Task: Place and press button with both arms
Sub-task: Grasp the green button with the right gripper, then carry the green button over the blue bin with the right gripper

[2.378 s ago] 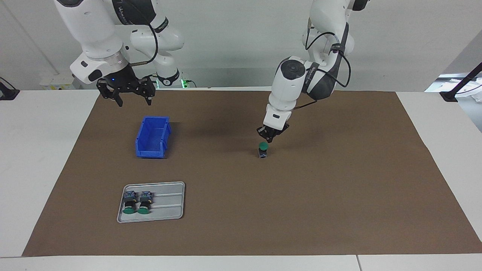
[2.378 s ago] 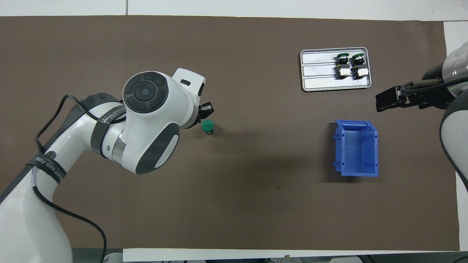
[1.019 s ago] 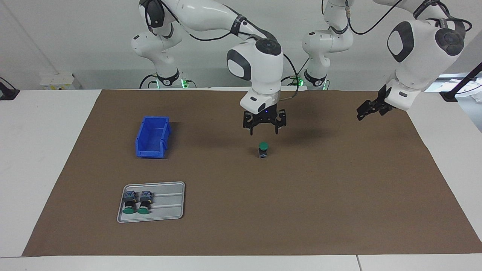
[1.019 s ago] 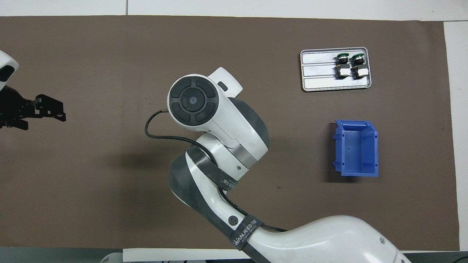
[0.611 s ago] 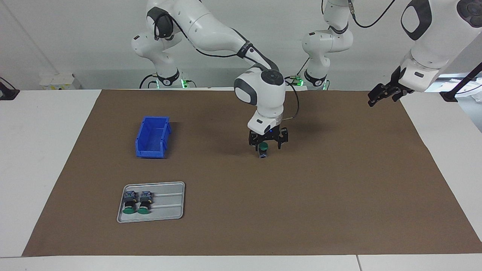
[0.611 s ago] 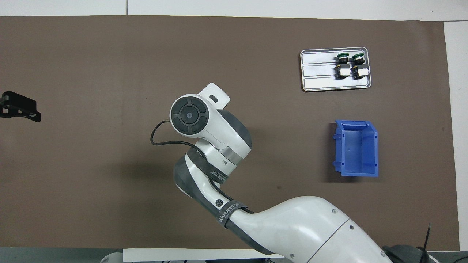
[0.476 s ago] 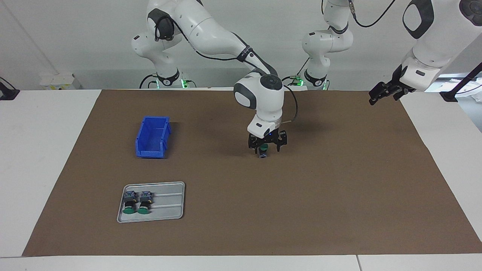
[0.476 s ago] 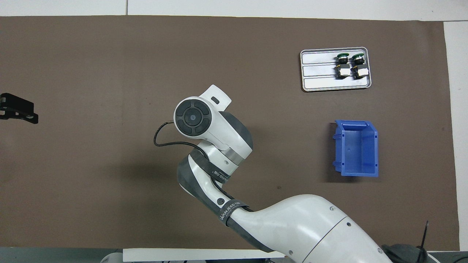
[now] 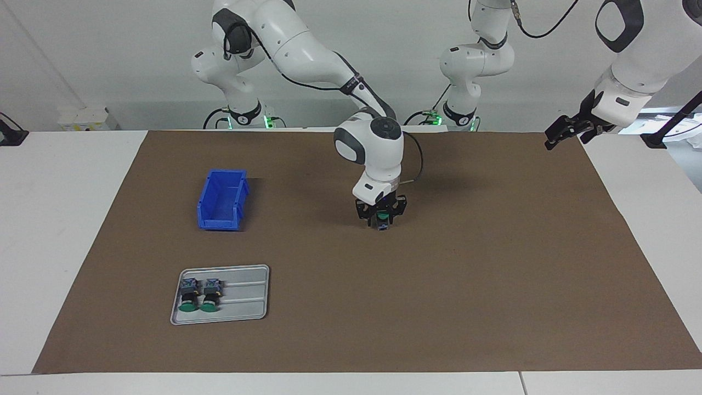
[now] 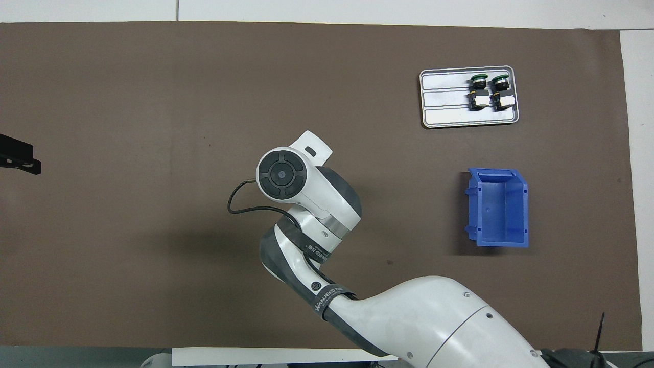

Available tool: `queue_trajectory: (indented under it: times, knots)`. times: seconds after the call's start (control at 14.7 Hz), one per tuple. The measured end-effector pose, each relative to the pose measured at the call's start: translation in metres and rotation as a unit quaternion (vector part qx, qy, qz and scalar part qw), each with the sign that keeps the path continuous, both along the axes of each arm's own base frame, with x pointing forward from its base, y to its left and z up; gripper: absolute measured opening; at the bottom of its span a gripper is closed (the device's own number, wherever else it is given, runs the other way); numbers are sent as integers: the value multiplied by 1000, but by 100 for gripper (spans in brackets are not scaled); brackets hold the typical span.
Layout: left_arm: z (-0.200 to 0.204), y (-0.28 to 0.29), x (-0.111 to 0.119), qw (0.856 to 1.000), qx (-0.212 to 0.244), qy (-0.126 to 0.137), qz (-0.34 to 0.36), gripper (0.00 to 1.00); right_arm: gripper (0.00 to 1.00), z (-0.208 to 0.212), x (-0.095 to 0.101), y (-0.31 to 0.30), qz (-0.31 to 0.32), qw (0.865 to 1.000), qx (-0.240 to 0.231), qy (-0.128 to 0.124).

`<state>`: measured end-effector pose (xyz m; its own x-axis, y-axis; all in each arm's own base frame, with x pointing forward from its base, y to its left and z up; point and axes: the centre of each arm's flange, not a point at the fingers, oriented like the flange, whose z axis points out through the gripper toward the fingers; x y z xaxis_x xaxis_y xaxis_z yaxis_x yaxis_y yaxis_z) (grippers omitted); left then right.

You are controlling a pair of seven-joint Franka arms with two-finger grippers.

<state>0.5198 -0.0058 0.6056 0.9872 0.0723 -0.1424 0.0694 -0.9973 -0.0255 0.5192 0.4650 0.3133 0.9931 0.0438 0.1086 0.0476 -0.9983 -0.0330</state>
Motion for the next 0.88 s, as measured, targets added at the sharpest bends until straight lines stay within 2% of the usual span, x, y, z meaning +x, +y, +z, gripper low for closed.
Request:
queue_trajectory:
  times: [0.07,0.34,0.68,0.75,0.88]
  knots:
    - [0,0,0,1000,0,0,0,100,35,5,0,1,-4,1000,6,2]
    - [1,-1,-1,1000,0,-1,-1,100,34,35,8,-1,-12,1000,4,5]
    - [1,-1,-1,1000,0,-1,-1,100,34,123,45,-76,-35,999,9,-17]
    - [1,-1,-1,1000,0,-1,-1,100,34,143,50,-102,-32,999,-1,-13]
    - [1,-1,-1,1000,0,-1,-1,100,34,179,49,-156,-22,999,-28,13]
